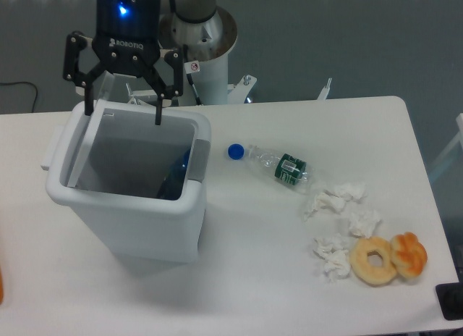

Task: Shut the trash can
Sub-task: 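Push the lid forward with the gripper fingers, tipping it over the opening, then press the lid down onto the can rim with the gripper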

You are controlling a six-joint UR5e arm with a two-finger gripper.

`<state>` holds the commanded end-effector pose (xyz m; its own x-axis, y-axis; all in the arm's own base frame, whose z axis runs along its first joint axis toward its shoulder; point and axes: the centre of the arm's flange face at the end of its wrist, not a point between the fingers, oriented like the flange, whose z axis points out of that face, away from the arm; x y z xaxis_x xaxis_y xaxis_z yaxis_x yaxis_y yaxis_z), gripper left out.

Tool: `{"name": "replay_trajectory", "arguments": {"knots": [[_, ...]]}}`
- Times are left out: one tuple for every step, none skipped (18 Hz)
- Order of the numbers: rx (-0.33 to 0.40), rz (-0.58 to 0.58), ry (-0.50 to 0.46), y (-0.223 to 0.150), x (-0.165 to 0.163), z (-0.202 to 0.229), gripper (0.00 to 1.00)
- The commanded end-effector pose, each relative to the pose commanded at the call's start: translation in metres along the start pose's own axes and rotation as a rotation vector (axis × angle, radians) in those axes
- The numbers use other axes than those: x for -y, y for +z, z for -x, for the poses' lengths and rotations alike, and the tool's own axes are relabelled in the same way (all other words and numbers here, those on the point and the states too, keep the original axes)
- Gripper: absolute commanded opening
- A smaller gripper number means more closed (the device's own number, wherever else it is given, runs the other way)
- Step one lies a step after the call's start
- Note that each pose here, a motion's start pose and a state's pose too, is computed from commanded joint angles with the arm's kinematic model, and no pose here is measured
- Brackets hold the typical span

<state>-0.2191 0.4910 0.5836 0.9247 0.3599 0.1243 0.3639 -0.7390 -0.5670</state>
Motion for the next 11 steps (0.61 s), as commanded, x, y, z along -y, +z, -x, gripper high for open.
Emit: {"name": "replay_trajectory", "arguments": {"knots": [[0.002, 0.004, -0.005, 0.003, -0.001, 0.006, 1.0], [-0.001, 0.014, -0.012, 0.01, -0.001, 0.01, 1.0], [-0.001, 0.022, -0.013, 0.015, -0.002, 0.012, 1.0], [0.001, 0.025, -0.021, 0.019, -0.002, 0.017, 1.0], [0.006, 0.025, -0.031, 0.02, -0.001, 0.026, 1.0], [0.008, 0.029, -0.038, 0.023, -0.001, 0.03, 1.0], [0.008, 0.032, -0.039, 0.024, -0.002, 0.03, 1.0], [0.007, 0.04, -0.044, 0.03, -0.002, 0.034, 1.0], [0.01, 0.046, -0.053, 0.034, -0.003, 0.04, 1.0], [0.012, 0.046, -0.057, 0.035, -0.003, 0.042, 1.0], [0.014, 0.05, -0.064, 0.036, -0.004, 0.046, 1.0]]}}
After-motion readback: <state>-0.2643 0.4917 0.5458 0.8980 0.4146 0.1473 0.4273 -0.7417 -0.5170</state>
